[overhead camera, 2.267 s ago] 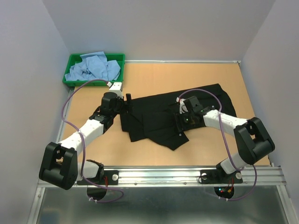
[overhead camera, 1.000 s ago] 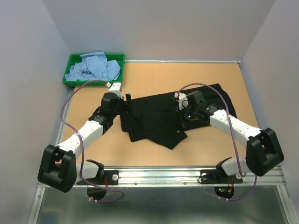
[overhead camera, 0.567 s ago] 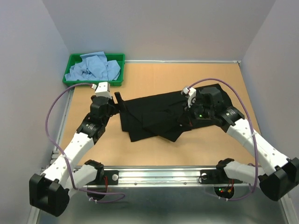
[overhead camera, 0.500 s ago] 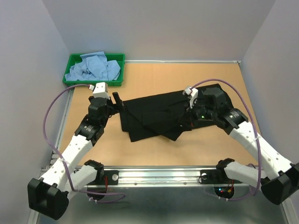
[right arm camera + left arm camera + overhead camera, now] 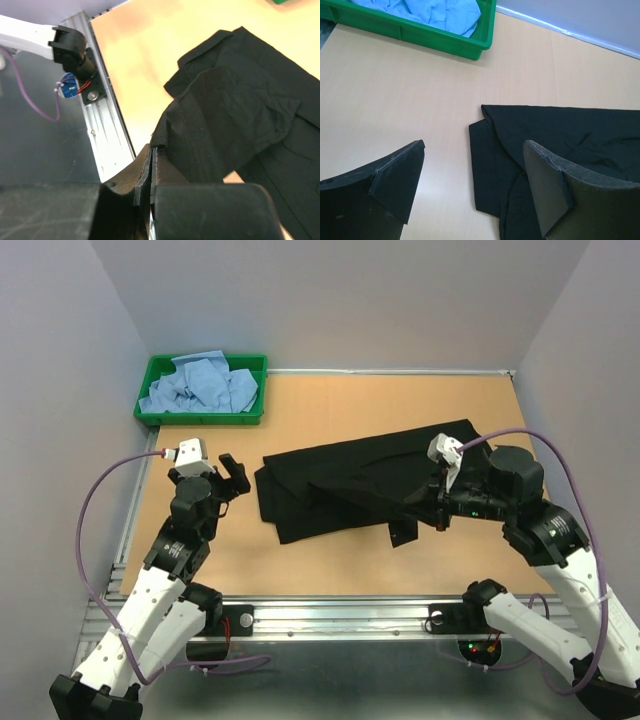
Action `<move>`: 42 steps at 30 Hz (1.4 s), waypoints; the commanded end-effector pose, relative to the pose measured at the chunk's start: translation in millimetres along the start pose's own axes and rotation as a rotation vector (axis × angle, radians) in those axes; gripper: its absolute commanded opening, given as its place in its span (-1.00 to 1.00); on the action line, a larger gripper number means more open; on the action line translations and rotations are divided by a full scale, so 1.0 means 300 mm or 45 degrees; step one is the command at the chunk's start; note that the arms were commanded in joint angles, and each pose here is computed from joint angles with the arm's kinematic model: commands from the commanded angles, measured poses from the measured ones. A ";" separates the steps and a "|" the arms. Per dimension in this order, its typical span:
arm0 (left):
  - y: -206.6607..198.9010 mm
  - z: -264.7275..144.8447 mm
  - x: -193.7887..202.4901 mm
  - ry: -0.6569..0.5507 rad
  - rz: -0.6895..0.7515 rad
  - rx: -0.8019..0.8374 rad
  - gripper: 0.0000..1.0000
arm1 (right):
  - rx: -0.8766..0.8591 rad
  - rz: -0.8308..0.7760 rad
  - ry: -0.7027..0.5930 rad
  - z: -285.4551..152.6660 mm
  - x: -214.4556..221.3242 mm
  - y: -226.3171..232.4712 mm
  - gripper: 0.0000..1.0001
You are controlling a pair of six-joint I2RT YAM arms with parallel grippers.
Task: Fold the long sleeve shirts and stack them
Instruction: Fold the shirt
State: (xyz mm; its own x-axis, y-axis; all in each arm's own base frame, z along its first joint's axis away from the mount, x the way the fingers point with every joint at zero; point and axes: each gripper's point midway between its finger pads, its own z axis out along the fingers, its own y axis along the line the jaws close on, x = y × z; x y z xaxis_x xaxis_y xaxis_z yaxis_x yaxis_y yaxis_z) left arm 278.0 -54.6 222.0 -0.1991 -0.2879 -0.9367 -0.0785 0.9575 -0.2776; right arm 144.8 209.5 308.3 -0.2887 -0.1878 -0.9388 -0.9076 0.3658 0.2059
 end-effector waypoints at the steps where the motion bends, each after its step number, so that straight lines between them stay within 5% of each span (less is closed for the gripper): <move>1: 0.017 -0.004 -0.020 -0.063 -0.030 -0.028 0.83 | -0.100 -0.043 -0.048 -0.052 -0.057 0.092 -0.99; 22: 0.016 -0.003 -0.024 -0.079 -0.032 -0.024 0.82 | 0.028 -0.008 0.047 -0.210 0.000 0.162 -0.99; 33: -0.023 0.021 0.006 -0.026 0.005 0.047 0.82 | 0.234 0.132 0.121 -0.052 -0.025 -0.061 -0.99; 42: -0.095 0.050 0.087 0.112 0.064 0.187 0.82 | 0.686 0.243 0.224 0.088 -0.073 -0.420 -0.99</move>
State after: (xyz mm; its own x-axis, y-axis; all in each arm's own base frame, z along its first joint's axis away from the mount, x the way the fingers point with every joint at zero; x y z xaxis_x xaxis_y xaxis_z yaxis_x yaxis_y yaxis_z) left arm 285.3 -73.1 198.3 -0.2824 -0.2509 -0.9259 -0.0094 0.9659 -0.2589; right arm 217.2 195.8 265.2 -0.5896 -0.2906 -0.7536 -0.6735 0.6920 0.2600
